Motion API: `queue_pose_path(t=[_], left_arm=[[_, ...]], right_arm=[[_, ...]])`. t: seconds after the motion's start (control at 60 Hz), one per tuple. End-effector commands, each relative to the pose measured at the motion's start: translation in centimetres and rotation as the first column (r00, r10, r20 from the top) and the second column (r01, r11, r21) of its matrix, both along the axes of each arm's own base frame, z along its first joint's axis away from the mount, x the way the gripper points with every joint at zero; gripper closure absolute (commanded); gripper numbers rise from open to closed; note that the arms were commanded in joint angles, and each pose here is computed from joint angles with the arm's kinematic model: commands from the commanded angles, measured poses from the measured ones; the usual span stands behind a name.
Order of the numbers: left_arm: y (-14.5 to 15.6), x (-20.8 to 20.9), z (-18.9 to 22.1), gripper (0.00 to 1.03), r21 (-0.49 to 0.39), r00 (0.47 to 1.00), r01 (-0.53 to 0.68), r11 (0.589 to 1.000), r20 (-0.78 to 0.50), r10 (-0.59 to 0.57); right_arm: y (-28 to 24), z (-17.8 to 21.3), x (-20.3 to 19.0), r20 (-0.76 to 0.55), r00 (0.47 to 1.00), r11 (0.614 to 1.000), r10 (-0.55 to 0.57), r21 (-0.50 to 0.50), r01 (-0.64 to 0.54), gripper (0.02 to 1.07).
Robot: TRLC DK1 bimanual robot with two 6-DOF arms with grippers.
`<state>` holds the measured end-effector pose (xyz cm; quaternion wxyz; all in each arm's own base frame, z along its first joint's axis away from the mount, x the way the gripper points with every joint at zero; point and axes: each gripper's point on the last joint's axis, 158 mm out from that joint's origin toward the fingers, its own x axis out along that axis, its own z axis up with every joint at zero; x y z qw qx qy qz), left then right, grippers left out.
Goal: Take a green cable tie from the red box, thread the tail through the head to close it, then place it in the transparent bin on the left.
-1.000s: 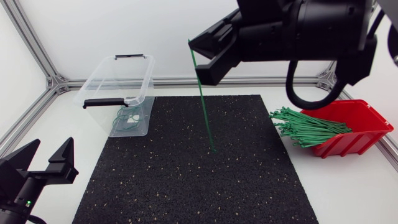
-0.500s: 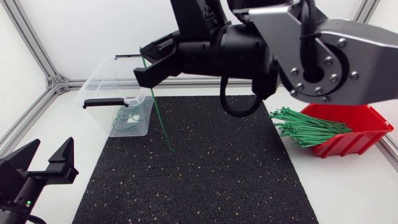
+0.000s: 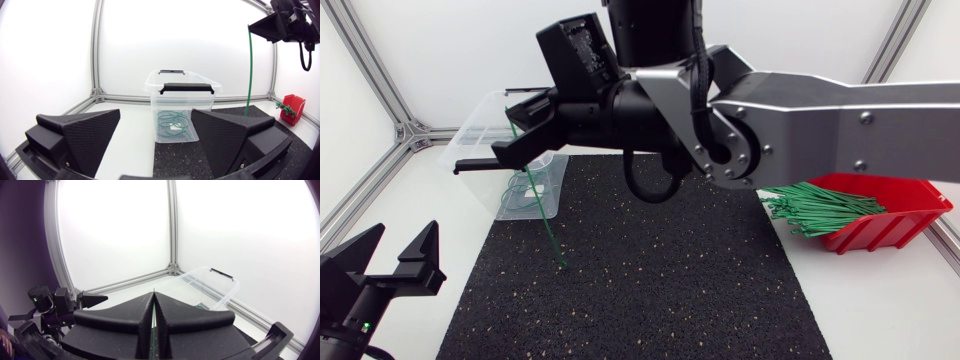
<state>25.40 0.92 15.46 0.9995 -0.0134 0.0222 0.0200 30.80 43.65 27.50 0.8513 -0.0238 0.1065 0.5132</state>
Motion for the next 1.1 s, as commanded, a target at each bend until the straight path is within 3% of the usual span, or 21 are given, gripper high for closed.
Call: queue_pose_path(t=[0.0,0.283,0.6,0.917,1.083], left_arm=[[0.0,0.0,-2.3,0.04,-0.014,0.999,-0.002,1.0,-0.052,0.001],[-0.3,0.0,-2.4,0.04,-0.016,0.998,0.012,1.0,-0.055,-0.013],[-0.3,0.0,-2.4,0.04,-0.016,0.998,0.012,1.0,-0.056,-0.013],[-0.3,0.0,-2.4,0.04,-0.016,0.998,0.015,1.0,-0.056,-0.016],[-0.5,0.0,-2.4,0.04,-0.017,0.998,0.024,1.0,-0.058,-0.025]], right_arm=[[-1.4,-2.3,0.6,-0.05,0.998,1.0,-0.025,-0.013,0.024,0.98],[-6.1,-5.7,0.2,-0.102,0.994,0.998,-0.045,-0.058,0.039,0.98],[-13.6,-5.3,0.0,-0.062,0.988,0.984,-0.142,-0.113,0.134,0.98],[-19.2,-12.4,-0.2,-0.144,0.977,0.966,-0.159,-0.228,0.124,0.98],[-20.0,-11.3,0.0,-0.137,0.974,0.966,-0.179,-0.214,0.147,0.99]])
